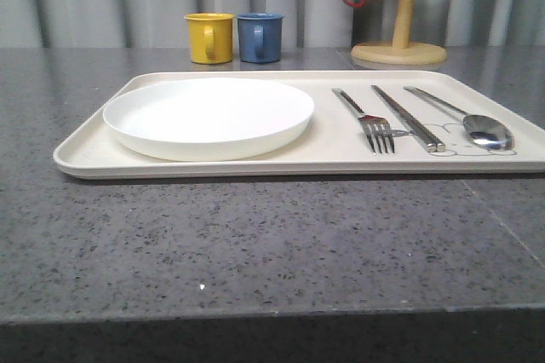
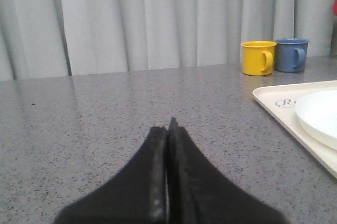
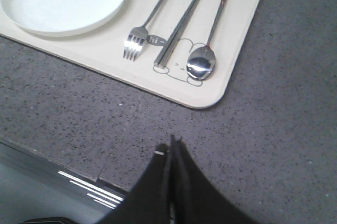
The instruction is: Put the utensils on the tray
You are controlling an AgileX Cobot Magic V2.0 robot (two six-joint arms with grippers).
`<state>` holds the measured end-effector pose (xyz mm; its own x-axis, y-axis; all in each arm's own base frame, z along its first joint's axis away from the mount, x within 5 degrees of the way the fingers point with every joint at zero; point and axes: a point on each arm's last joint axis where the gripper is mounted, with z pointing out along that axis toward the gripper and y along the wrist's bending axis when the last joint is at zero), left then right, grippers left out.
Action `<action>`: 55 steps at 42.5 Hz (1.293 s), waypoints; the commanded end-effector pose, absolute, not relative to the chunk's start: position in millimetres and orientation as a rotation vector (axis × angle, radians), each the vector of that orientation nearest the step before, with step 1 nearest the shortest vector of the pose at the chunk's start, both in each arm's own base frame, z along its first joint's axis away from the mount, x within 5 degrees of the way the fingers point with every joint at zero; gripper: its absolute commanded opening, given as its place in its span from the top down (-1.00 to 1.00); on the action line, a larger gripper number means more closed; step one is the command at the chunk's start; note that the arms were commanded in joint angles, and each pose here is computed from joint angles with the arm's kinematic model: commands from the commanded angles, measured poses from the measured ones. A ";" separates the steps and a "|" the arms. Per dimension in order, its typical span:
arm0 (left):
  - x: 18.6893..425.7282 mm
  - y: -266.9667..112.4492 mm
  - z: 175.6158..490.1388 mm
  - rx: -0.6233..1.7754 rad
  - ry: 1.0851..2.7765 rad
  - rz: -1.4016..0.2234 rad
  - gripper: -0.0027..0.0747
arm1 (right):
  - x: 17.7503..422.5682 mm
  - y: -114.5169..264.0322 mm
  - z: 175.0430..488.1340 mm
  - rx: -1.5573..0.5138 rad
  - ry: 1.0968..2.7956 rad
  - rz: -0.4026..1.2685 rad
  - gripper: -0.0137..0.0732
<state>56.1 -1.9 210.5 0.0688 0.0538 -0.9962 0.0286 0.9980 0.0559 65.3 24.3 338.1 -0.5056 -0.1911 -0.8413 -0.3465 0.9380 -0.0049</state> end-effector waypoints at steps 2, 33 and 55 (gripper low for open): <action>54.1 -1.2 215.0 0.041 1.413 0.007 0.98 | 70.8 20.4 328.0 -0.313 1.918 0.154 0.84; 54.1 -1.2 215.0 0.041 1.413 0.007 0.98 | 54.4 3.1 212.8 -0.050 1.406 0.043 0.84; 54.1 -1.2 215.0 0.041 1.413 0.007 0.98 | 54.8 3.1 209.8 -0.008 1.441 0.091 0.84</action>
